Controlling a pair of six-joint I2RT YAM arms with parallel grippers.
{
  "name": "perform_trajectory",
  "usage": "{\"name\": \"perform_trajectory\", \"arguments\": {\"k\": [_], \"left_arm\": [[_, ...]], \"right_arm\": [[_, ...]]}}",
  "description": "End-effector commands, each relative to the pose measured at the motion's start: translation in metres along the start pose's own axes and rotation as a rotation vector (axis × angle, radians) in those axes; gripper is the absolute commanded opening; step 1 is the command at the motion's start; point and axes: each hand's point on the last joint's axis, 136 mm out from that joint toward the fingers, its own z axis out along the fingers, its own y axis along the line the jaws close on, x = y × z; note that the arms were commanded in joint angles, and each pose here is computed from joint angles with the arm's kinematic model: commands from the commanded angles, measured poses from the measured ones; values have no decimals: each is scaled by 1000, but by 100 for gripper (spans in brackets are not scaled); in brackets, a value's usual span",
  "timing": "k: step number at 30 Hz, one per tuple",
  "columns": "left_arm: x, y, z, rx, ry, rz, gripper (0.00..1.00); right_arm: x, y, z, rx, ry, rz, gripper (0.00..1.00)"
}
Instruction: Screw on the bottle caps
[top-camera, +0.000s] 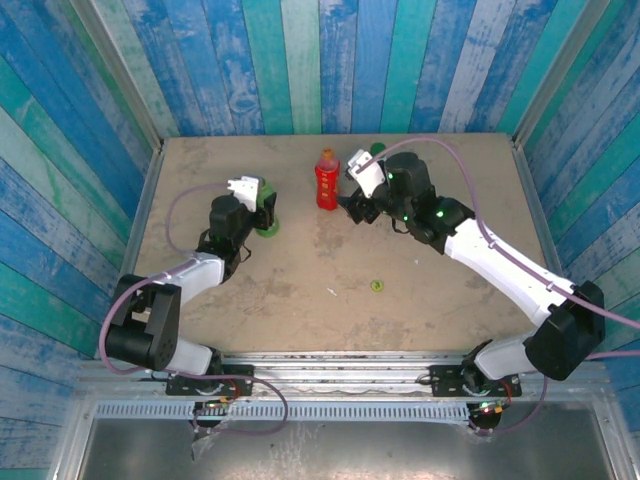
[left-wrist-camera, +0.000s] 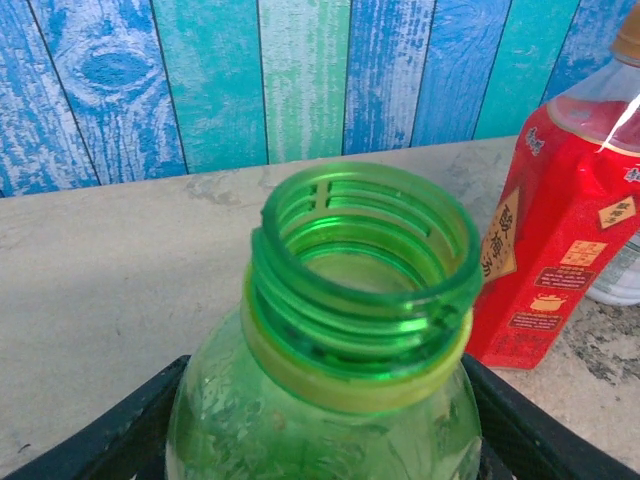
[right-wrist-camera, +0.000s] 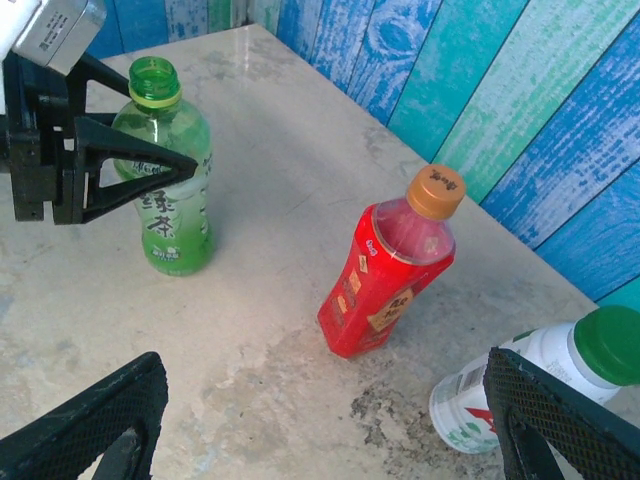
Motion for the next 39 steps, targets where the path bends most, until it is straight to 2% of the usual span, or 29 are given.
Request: {"name": "perform_trajectory", "arguments": {"k": [1,5,10,18,24,39], "left_arm": [[-5,-9,-6,59,-28,28,63],[-14,-31,-18,177,-60,65,64],[-19,-78,-43,394,-101,137,64],[1,-168,-83,821,-73,279,64],[12,-202,-98,1062,-34,271,64],[45,-201,-71,1047,60,236,69]], "right_arm": [[1,5,-13,-10,-8,28,84],[10,10,-19,-27,-2,62,84],[36,16,-27,-26,34,136,84],[78,17,-48,23,90,191,84],[87,15,-55,51,101,203,84],[92,15,-48,45,124,202,84]]}}
